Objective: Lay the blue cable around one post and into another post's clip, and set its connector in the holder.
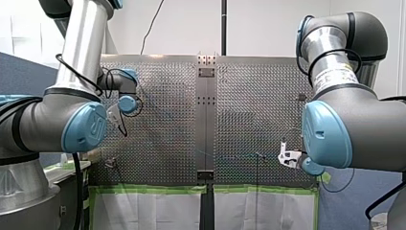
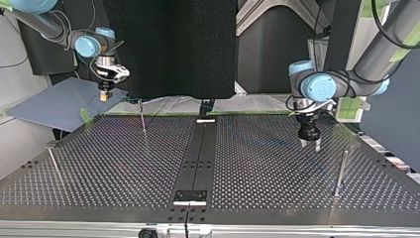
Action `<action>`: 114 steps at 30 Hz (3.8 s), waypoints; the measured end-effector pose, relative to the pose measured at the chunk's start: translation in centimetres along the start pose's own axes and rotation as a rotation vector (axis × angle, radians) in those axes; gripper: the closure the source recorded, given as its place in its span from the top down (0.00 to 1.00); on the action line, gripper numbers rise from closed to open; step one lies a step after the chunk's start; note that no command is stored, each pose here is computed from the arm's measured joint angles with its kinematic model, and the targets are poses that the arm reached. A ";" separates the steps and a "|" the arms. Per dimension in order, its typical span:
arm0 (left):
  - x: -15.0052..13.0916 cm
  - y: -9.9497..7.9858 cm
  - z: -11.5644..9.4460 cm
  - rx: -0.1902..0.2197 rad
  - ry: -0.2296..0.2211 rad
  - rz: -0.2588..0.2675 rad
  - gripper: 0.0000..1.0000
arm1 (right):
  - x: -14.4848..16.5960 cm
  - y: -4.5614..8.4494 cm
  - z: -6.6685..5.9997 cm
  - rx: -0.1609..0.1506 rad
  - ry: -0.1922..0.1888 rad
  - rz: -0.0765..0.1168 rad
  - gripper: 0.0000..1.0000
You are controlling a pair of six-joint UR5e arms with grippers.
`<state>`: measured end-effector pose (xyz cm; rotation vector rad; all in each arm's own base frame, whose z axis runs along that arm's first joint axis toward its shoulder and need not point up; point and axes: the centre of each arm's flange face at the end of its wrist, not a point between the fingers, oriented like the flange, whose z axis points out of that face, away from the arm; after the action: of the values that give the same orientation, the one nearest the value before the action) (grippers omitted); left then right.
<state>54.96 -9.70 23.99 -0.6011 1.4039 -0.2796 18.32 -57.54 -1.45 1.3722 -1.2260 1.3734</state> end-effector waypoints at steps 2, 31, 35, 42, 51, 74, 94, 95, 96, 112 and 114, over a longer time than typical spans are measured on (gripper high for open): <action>0.2 -0.1 -0.2 -0.002 0.013 0.013 0.98 | 0.0 0.0 0.0 0.000 0.000 0.000 0.00; 1.4 -1.6 -9.7 -0.070 0.177 0.312 0.98 | -0.1 0.1 0.0 -0.002 -0.002 0.005 0.00; 0.7 -1.1 -11.5 -0.094 0.173 0.351 0.98 | -0.1 0.1 0.0 -0.001 -0.003 0.005 0.00; -0.1 -0.5 -14.1 -0.112 0.199 0.397 0.98 | -0.1 0.1 0.0 0.001 -0.006 0.007 0.00; -3.8 -2.8 -13.9 -0.106 0.153 0.455 0.98 | -0.1 0.0 0.0 0.017 -0.005 0.013 0.00; -19.5 -9.8 -14.8 -0.215 -0.100 0.442 0.98 | 0.0 -0.4 0.2 0.033 -0.019 0.059 0.00; -27.2 -14.6 -15.6 -0.144 -0.116 0.508 0.98 | 0.2 -0.4 0.6 0.049 -0.018 0.064 0.00; -27.4 -14.7 -15.4 -0.155 -0.114 0.519 0.98 | 0.2 -0.4 0.6 0.048 -0.018 0.064 0.00; -27.6 -14.7 -15.3 -0.164 -0.112 0.528 0.98 | 0.2 -0.4 0.6 0.048 -0.018 0.064 0.00; -28.4 -16.5 -14.2 -0.165 -0.028 0.646 0.98 | 0.2 -0.3 0.6 0.046 -0.024 0.063 0.00; -27.8 -16.2 -14.2 -0.171 -0.002 0.657 0.98 | 0.2 -0.3 0.6 0.046 -0.025 0.063 0.00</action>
<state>39.20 -11.64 55.37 -0.2493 1.5529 0.3671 18.72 -58.04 -1.29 1.3963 -1.2708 1.4405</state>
